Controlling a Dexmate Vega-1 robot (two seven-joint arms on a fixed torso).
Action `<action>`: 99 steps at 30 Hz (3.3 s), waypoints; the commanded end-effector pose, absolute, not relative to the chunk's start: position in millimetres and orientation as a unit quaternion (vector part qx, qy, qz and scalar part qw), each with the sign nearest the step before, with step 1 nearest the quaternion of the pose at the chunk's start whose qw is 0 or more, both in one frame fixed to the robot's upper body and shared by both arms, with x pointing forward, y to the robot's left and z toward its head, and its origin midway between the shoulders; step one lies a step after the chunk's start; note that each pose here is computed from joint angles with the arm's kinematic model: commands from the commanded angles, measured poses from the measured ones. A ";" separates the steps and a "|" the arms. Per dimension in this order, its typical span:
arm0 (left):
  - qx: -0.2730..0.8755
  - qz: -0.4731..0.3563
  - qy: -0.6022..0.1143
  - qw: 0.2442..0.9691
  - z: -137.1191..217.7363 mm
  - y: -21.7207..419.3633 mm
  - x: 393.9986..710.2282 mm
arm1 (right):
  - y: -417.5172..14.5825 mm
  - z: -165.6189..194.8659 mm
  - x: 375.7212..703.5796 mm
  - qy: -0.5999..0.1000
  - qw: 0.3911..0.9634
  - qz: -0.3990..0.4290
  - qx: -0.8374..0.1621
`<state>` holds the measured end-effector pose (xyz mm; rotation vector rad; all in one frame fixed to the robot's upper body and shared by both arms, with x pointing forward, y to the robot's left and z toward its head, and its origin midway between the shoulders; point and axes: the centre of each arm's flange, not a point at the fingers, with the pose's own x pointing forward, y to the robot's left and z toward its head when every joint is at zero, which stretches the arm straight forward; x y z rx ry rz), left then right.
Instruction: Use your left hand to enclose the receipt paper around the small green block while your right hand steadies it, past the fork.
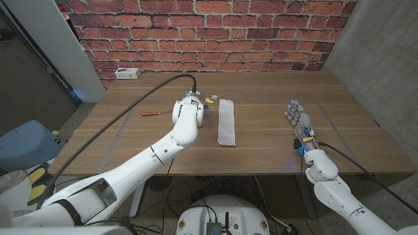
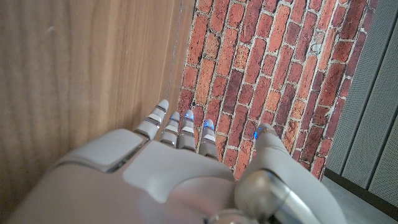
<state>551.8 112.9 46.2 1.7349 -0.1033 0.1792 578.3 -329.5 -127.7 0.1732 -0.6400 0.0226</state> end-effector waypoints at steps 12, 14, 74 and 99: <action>0.848 0.020 -0.048 0.527 51.7 119.1 526.7 | -323.7 -134.7 571.6 -0.315 0.945 0.008 0.093; 0.857 0.015 -0.061 0.512 49.3 120.3 526.9 | -323.4 -134.9 571.3 -0.315 0.945 0.007 0.093; 0.844 -0.054 -0.172 0.505 -16.8 157.7 577.3 | -304.9 -109.3 568.6 -0.298 0.953 0.006 0.056; 0.827 -0.027 -0.199 0.526 -18.4 157.7 587.2 | -304.0 -104.1 574.2 -0.296 0.953 0.007 0.055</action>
